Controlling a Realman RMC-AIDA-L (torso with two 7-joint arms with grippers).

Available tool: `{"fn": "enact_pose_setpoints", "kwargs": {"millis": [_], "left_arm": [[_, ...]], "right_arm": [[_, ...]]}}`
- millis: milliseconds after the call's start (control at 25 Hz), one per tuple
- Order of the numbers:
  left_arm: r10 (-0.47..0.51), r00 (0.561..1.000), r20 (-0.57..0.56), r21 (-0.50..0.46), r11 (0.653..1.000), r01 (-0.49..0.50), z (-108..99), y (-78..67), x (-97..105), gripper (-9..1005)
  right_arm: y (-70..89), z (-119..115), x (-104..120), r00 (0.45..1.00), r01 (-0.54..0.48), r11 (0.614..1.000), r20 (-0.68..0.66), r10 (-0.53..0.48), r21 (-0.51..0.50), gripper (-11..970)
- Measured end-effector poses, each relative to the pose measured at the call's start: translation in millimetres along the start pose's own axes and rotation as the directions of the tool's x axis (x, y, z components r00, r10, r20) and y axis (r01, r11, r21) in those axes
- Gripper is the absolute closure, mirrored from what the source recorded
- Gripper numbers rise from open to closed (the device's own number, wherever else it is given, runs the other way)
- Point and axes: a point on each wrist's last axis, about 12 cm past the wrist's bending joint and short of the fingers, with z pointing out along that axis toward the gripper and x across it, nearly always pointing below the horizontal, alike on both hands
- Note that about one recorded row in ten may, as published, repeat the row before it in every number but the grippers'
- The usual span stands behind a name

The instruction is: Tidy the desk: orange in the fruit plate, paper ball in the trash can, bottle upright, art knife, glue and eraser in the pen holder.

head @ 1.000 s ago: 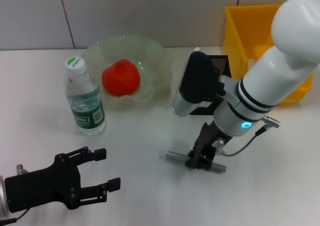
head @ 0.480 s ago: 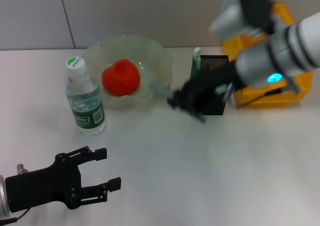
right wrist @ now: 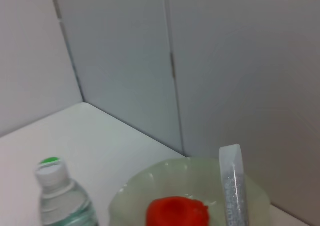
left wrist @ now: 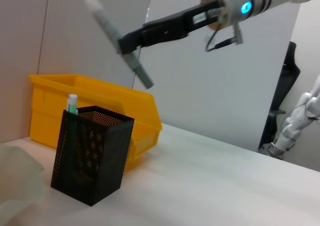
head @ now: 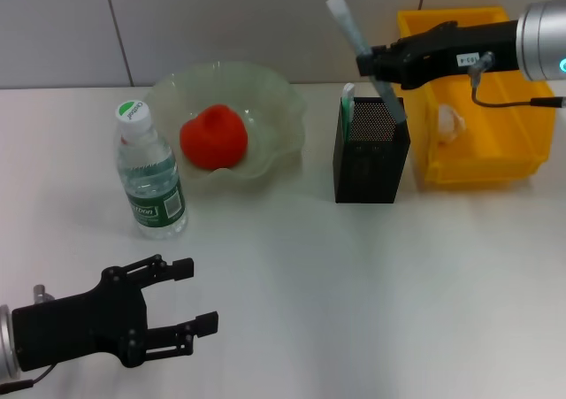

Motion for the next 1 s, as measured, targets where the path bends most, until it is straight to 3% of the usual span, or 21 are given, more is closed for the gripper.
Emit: {"fn": "enact_pose_setpoints", "kwargs": {"millis": [360,1000], "left_arm": [[0.004,1.0,0.005,0.02,1.0,-0.004,-1,1.4,-5,150],[-0.002,1.0,0.009,0.023,1.0,0.001,-3,1.6,-7,150]], "right_arm": [[-11.6,31,12,1.0,0.003,0.998,-0.027,-0.002,0.068,779],[-13.6,49,25,0.998,0.02,0.994,-0.067,-0.013,0.106,712]]}}
